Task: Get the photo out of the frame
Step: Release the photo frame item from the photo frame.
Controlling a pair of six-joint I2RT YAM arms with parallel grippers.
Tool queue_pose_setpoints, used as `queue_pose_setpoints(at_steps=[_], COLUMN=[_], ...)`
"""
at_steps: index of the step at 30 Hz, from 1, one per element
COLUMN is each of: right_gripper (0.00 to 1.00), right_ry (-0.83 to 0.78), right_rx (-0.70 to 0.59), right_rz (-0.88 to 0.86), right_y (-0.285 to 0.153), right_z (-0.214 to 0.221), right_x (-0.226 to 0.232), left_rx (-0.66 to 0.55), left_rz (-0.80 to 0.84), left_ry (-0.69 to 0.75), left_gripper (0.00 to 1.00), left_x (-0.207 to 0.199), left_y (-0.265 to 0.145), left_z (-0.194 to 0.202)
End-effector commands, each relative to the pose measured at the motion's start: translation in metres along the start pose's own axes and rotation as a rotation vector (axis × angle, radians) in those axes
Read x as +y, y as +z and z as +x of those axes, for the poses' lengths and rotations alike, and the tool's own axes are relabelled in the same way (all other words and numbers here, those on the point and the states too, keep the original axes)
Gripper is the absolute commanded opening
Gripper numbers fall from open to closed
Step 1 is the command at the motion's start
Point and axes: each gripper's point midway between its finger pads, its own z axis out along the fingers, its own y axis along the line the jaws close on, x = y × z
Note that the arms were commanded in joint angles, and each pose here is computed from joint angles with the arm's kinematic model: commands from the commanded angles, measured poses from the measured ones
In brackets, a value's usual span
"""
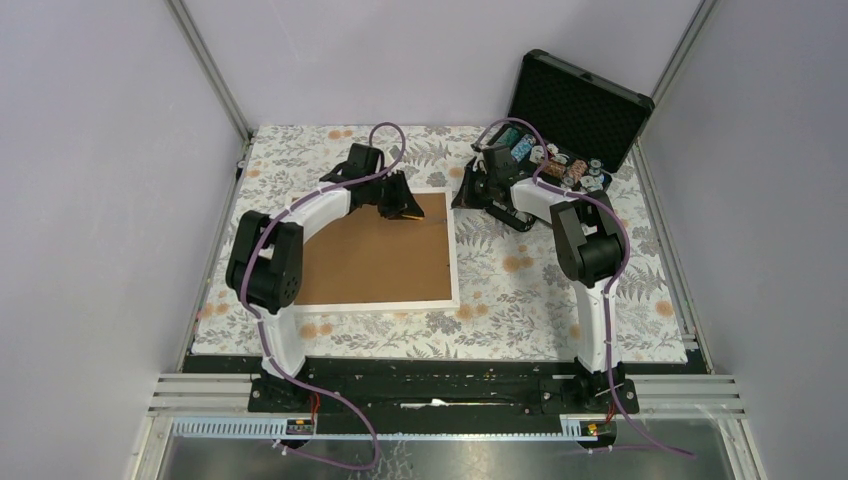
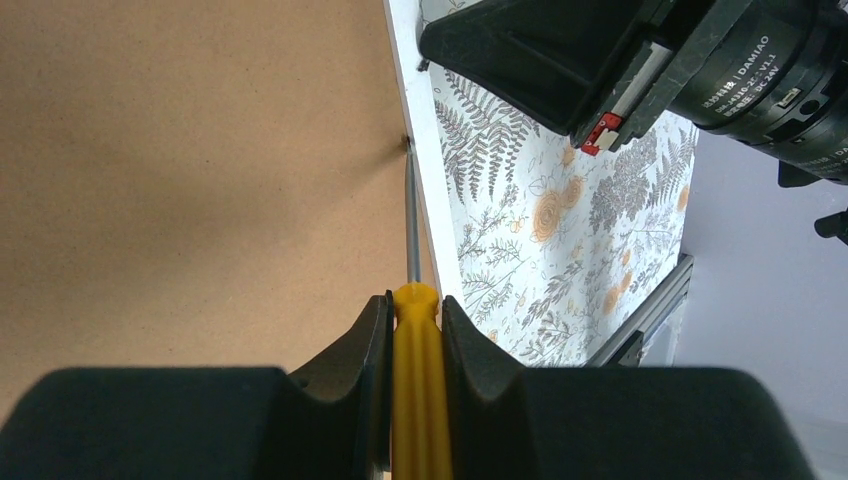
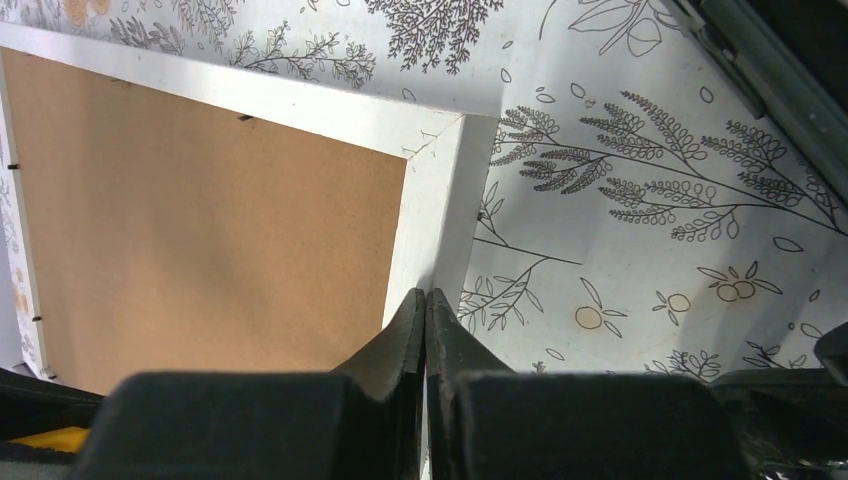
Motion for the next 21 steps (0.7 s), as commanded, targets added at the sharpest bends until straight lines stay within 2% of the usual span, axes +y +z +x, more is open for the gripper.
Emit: queue_pose_setpoints(at_steps=[1,12,21], right_gripper=[0.0,0.0,0.0], right_ry=[0.019,0.01,0.024], right_rx=[0.196,0.232,0.25], right_rz=[0.018,0.028,0.048], right_y=[0.026,0.028,0.031], right_z=[0.078,0.099,0.111], right_x=[-0.005,0.003,0.001], left_rx=[0.026,-0.004,-0.003], left_rz=[0.252,0.192,0.194], left_ry=[0.144,0.187,0.222], left_gripper=[0.0,0.0,0.0], left_x=[-0.086,-0.097,-0.122], left_y=[0.01,0.02,0.032], left_z=[0.004,-0.008,-0.008])
